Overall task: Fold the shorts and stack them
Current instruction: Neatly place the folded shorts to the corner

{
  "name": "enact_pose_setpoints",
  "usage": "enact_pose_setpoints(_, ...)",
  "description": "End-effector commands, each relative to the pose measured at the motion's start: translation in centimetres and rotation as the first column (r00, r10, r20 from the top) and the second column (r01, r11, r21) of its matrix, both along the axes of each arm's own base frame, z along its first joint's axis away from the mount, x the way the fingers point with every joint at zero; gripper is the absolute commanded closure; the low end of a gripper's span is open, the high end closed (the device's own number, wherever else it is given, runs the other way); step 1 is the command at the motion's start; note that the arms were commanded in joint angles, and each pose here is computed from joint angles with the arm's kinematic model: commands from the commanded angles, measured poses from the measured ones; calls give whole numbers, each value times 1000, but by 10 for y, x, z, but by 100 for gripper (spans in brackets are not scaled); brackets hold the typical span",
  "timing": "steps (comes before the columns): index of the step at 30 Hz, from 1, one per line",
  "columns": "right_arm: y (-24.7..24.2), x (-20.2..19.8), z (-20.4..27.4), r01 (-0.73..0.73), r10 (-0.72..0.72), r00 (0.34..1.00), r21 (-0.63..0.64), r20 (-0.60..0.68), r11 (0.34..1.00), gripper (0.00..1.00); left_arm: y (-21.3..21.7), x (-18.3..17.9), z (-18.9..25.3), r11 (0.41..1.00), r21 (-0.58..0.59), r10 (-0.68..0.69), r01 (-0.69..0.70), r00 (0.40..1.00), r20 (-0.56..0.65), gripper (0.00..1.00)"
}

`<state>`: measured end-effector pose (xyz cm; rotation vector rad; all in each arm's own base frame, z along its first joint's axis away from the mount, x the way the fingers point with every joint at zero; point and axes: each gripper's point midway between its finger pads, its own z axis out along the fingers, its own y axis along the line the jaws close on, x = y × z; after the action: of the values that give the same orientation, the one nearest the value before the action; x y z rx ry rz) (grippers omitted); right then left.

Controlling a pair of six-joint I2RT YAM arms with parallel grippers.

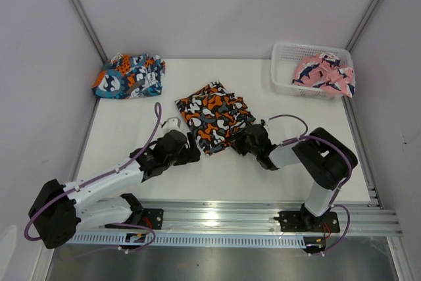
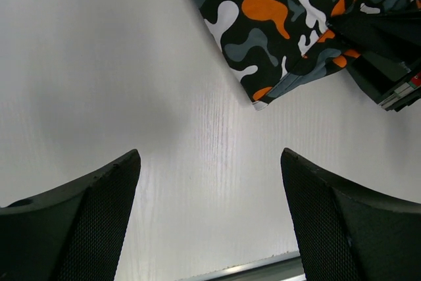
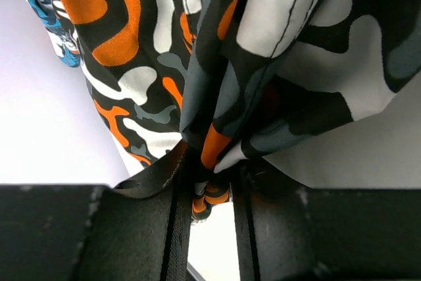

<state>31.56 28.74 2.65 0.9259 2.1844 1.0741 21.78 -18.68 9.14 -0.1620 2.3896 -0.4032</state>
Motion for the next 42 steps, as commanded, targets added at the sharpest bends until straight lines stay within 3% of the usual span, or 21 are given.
enact_pose_setpoints(1,7,7,26,-10,10,999,3,50,1000,71,-22,11,12,980,-199,33,-16,996,82,11)
enact_pose_setpoints(10,11,-4,49,-70,68,997,44,41,997,81,-46,22,28,918,-395,48,31,981,188,4)
enact_pose_setpoints(13,13,-14,52,-118,117,993,49,21,992,87,-44,28,31,912,-409,71,23,974,214,1)
enact_pose_setpoints(19,-11,-33,44,-134,134,991,-3,-5,991,89,-25,50,19,885,-465,90,-12,985,147,1)
enact_pose_setpoints(24,-43,-52,32,-169,167,985,-86,-37,982,90,-3,66,18,930,-365,105,-49,985,137,1)
enact_pose_setpoints(29,-91,-71,28,-198,188,980,-247,-63,949,88,10,72,35,955,-296,76,-25,984,162,1)
enact_pose_setpoints(32,-115,-83,21,-228,198,972,-324,-123,918,86,14,81,42,977,-214,50,-20,990,134,1)
enact_pose_setpoints(33,-125,-87,17,-227,182,970,-340,-160,912,86,19,81,25,984,-172,48,-35,996,74,1)
enact_pose_setpoints(37,-144,-97,12,-243,176,963,-378,-204,893,83,-1,104,38,981,-185,-38,56,995,97,2)
enact_pose_setpoints(42,-173,-101,16,-234,132,962,-473,-239,850,76,-11,139,30,988,-84,-123,132,986,110,4)
